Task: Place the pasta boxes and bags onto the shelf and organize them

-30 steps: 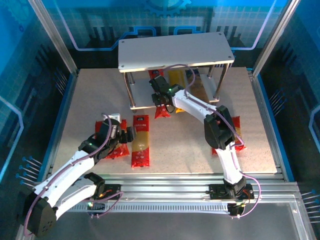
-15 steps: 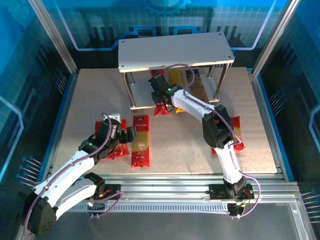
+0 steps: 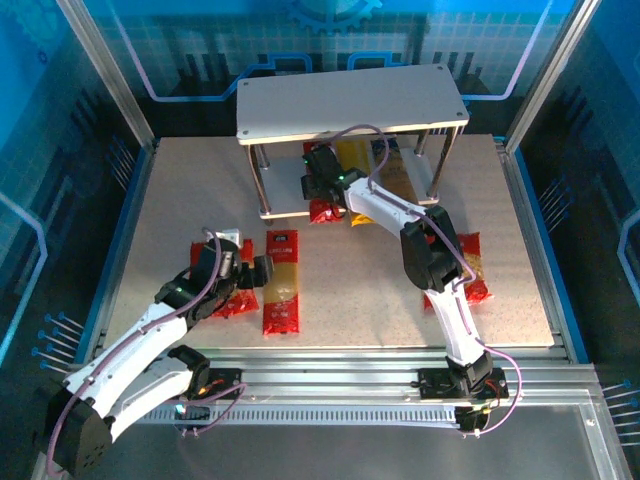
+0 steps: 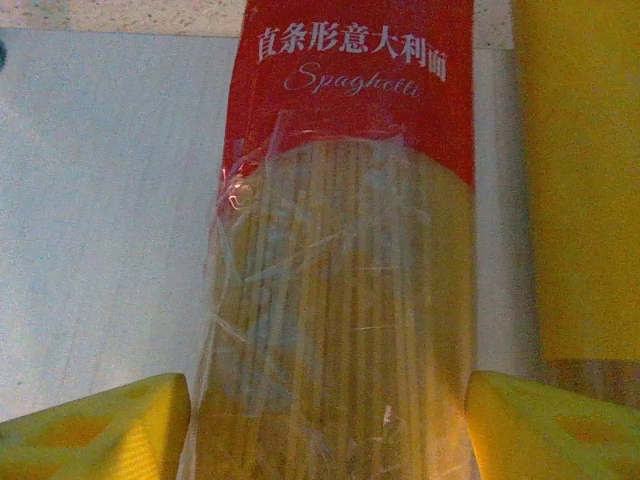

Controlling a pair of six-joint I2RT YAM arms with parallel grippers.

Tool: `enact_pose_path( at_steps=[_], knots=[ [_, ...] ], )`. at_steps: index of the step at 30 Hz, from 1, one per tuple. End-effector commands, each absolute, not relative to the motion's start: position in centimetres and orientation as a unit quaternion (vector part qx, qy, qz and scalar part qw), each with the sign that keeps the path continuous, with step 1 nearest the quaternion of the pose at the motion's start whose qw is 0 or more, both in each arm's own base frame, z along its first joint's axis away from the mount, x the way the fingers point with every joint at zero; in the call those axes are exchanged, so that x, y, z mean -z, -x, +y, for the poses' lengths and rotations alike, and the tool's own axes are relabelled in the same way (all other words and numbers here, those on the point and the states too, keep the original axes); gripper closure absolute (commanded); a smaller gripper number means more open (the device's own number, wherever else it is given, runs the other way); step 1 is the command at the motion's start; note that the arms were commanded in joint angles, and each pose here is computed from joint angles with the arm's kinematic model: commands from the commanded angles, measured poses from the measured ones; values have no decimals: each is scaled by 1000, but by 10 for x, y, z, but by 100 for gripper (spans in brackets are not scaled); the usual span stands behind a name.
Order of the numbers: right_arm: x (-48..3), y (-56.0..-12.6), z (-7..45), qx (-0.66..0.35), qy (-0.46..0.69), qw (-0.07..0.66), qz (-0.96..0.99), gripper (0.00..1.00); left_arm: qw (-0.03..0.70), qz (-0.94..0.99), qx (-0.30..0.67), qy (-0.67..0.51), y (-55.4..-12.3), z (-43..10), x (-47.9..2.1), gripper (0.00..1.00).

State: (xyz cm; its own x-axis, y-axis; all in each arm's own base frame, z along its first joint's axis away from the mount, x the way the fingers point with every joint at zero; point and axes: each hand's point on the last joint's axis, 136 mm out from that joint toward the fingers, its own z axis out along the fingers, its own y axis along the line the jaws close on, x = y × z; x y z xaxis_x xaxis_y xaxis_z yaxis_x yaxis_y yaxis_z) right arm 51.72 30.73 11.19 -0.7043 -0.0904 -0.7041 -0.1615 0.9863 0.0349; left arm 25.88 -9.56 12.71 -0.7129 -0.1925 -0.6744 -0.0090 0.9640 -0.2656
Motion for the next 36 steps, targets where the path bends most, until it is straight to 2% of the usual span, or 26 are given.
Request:
enact_pose_path(
  at_steps=[1,6,11,17,22,36],
  knots=[
    [-144,-521,301,-90,56,408,907,22,359,924,129,29,-254,-104,-130,4],
    [-188,-499,302,-127,66,438,887,16,347,925,152,12,-253,-120,-127,3],
    [-221,-456,292,-148,81,456,874,12,342,928,149,7,-252,-129,-125,3],
    [-226,-390,273,-193,93,424,880,12,328,934,144,-1,-253,-145,-116,3],
    [-219,-347,247,-184,95,403,892,12,307,945,113,8,-261,-148,-100,1],
    [-257,-313,184,-172,51,470,864,9,236,966,99,44,-277,-166,-47,1]
  ],
)
